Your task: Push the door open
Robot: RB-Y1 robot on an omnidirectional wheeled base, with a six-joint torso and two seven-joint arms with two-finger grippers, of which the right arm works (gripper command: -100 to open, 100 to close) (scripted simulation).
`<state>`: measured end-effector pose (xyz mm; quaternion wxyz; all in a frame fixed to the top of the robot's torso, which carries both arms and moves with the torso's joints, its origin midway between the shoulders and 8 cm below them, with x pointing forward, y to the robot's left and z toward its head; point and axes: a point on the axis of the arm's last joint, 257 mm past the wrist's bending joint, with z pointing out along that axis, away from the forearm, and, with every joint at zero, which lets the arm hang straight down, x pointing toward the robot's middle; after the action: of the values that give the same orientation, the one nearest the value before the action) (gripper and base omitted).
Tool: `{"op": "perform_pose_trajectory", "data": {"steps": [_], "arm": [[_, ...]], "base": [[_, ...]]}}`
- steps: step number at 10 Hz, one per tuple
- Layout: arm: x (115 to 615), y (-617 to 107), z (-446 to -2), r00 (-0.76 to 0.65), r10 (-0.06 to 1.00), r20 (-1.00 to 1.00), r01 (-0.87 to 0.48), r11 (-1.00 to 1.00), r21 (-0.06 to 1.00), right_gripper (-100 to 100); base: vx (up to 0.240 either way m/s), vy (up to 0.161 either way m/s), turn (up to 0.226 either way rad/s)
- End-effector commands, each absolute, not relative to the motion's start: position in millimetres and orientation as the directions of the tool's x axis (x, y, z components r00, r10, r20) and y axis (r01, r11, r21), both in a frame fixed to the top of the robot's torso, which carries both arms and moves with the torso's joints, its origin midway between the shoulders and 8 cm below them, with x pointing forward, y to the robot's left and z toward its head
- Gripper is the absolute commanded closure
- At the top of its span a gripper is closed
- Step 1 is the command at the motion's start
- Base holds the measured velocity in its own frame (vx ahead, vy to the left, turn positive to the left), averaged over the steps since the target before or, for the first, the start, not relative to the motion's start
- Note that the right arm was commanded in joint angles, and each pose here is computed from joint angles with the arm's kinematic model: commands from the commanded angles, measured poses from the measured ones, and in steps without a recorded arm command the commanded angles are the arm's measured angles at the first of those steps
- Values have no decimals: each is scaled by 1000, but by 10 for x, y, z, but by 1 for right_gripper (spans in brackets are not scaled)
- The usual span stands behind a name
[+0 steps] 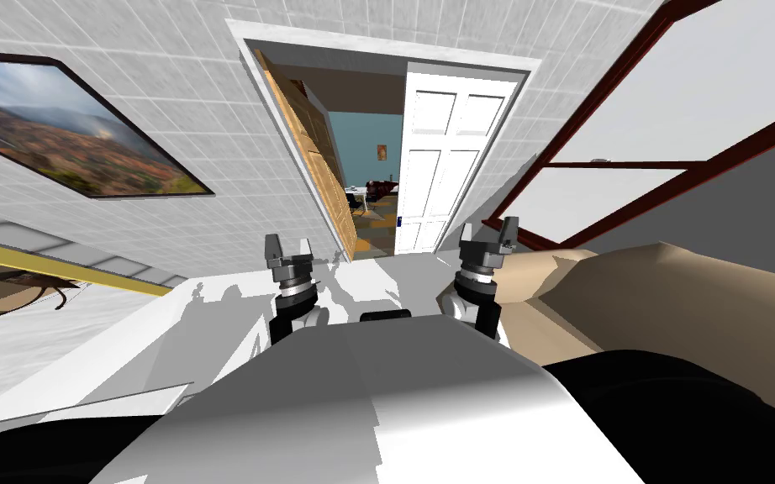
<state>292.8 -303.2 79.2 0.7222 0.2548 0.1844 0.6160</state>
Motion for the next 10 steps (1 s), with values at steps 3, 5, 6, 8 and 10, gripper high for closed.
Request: {"op": "perform_pose_trajectory", "data": {"steps": [3, 5, 6, 8, 10], "arm": [[3119, -3030, 561, 161, 987, 31, -770, 106, 630, -100], [3196, -3030, 464, 156, 987, 25, -758, 104, 643, -100], [3238, -3030, 409, 153, 988, 21, -752, 103, 651, -100], [3321, -3031, 298, 148, 989, 15, -739, 101, 666, -100], [3419, -3033, 164, 142, 990, 7, -722, 98, 685, -100]], "base": [[123, 5, -3], [131, -6, 2], [87, -1, -3], [86, -4, -1], [91, 7, -2]]}}
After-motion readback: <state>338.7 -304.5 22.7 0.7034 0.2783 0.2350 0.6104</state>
